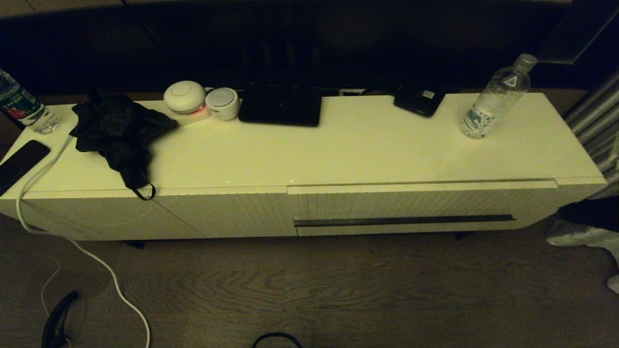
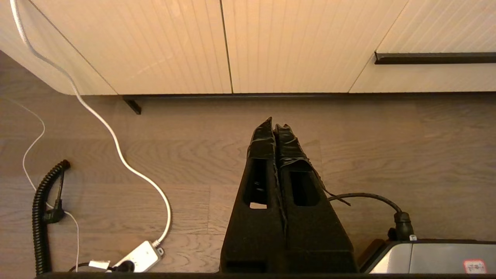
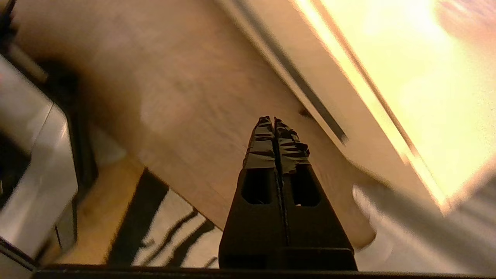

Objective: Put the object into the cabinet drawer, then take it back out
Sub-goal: Open the drawer

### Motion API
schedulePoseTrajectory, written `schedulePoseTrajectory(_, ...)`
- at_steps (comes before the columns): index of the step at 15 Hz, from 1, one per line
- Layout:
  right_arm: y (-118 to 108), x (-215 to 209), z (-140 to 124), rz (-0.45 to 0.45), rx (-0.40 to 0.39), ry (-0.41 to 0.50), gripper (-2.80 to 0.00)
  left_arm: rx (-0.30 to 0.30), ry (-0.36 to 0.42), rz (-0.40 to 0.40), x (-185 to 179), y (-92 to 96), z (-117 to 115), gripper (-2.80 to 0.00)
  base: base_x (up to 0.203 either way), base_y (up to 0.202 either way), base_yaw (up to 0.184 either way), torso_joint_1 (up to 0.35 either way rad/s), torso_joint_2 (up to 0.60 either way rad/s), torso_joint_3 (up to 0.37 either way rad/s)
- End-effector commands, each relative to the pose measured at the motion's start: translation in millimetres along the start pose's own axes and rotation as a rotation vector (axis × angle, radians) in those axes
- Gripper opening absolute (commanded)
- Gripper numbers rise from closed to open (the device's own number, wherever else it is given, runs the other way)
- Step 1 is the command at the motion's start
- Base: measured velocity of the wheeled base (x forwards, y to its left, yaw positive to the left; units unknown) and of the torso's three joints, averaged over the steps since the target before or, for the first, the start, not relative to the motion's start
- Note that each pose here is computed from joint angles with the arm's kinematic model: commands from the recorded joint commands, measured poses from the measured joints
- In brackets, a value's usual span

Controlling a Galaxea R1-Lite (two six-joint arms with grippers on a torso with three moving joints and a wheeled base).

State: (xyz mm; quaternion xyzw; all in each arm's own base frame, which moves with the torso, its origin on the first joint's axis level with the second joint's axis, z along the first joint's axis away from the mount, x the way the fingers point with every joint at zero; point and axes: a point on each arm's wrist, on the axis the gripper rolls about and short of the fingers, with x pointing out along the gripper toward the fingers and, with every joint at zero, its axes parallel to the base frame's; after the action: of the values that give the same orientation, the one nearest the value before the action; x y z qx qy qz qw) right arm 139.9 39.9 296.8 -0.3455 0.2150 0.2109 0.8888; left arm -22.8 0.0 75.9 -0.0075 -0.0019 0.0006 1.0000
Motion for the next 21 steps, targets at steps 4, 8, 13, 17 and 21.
schedulePoseTrajectory(4,49,91,18,0.252,-0.198,0.19,-2.8,0.0,-0.001,0.0,0,0.0,0,-2.8,0.0,0.0,0.0,0.0,0.0,0.0)
schedulePoseTrajectory(8,67,133,2,0.293,-0.384,0.256,-2.8,0.0,-0.001,0.0,0,0.0,0,-2.8,0.0,0.0,0.0,0.0,0.0,0.0)
schedulePoseTrajectory(13,63,165,-23,0.301,-0.604,0.265,-2.8,0.0,-0.001,0.0,0,0.0,0,-2.8,0.0,0.0,0.0,0.0,0.0,0.0)
schedulePoseTrajectory(17,69,181,-33,0.3,-0.664,0.257,-2.8,0.0,-0.001,0.0,0,0.0,0,-2.8,0.0,0.0,0.0,0.0,0.0,0.0)
schedulePoseTrajectory(21,75,183,-38,0.325,-0.699,0.259,-2.8,0.0,-0.001,0.0,0,0.0,0,-2.8,0.0,0.0,0.0,0.0,0.0,0.0)
